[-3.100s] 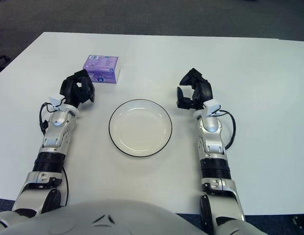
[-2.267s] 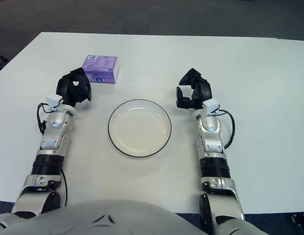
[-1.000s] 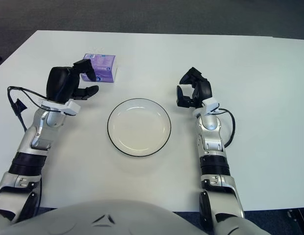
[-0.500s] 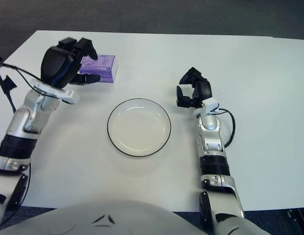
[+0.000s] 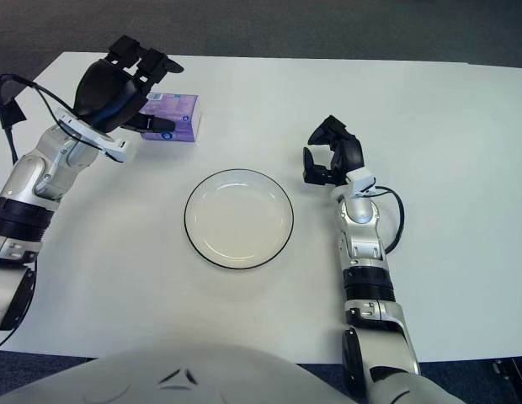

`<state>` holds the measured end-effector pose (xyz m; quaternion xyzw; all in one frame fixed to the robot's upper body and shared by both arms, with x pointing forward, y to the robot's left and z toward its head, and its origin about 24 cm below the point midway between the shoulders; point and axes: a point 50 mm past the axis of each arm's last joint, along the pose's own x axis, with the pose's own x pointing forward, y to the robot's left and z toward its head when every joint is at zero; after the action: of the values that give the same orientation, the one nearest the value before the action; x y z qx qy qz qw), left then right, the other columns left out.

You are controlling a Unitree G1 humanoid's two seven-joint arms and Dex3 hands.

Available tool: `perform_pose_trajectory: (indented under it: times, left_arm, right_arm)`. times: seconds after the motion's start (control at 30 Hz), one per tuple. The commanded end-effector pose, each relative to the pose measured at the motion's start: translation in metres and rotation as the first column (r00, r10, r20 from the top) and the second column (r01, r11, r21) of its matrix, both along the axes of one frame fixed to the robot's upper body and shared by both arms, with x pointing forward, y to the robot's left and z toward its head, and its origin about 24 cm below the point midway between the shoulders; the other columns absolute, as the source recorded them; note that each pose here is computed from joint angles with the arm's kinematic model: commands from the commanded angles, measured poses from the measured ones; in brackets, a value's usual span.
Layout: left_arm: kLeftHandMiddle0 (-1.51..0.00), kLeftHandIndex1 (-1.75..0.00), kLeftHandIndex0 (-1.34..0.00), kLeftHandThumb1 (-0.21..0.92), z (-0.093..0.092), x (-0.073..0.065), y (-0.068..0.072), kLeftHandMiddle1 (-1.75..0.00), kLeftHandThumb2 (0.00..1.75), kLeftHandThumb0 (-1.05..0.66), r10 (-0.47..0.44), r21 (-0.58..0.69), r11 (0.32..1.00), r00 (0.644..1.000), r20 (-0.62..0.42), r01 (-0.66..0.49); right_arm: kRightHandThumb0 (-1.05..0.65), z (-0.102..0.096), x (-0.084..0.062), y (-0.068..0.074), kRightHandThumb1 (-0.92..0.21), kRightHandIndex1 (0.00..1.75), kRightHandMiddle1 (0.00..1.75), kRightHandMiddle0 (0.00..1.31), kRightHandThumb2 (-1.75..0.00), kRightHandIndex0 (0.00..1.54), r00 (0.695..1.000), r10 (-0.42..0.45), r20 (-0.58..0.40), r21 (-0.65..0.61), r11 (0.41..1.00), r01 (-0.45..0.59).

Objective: Put the tissue paper into the plate.

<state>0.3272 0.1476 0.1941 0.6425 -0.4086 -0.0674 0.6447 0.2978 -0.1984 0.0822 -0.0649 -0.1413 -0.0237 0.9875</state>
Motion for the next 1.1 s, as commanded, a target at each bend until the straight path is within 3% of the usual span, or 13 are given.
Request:
perform_pose_trajectory:
  times: [0.0, 0.3, 0.7, 1.07]
  left_arm:
    - [0.0, -0.55, 0.0, 0.92, 0.0, 0.01, 0.0, -0.36, 0.57, -0.99, 0.003, 0.099, 0.995, 1.0, -0.018, -0.001]
    - [0.0, -0.33, 0.0, 0.92, -0.007, 0.019, -0.002, -0.03, 0.73, -1.05, -0.033, 0.125, 0.991, 0.994, -0.101, 0.046]
    - [0.0, -0.07, 0.0, 0.92, -0.019, 0.034, -0.006, 0.0, 0.75, -1.05, -0.078, 0.102, 0.988, 0.943, -0.324, 0.117]
    - [0.0, -0.01, 0.0, 0.92, -0.023, 0.046, -0.008, 0.0, 0.72, -1.05, -0.046, 0.108, 0.99, 0.916, -0.398, 0.096]
  right_arm:
    - [-0.49, -0.078, -0.041, 0.004, -0.3, 1.75, 1.75, 0.63, -1.34, 1.31, 0.961, -0.037, -0.274, 0.05, 0.997, 0.052]
    - [-0.49, -0.078, -0.041, 0.005, -0.3, 1.75, 1.75, 0.63, -1.33, 1.31, 0.959, -0.042, -0.28, 0.047, 0.997, 0.057]
    - [-0.48, -0.078, -0.041, 0.005, -0.32, 1.75, 1.75, 0.61, -1.31, 1.3, 0.957, -0.04, -0.288, 0.05, 0.997, 0.056]
    - [-0.48, -0.078, -0.041, 0.005, -0.32, 1.75, 1.75, 0.61, -1.31, 1.31, 0.958, -0.04, -0.283, 0.041, 0.998, 0.054]
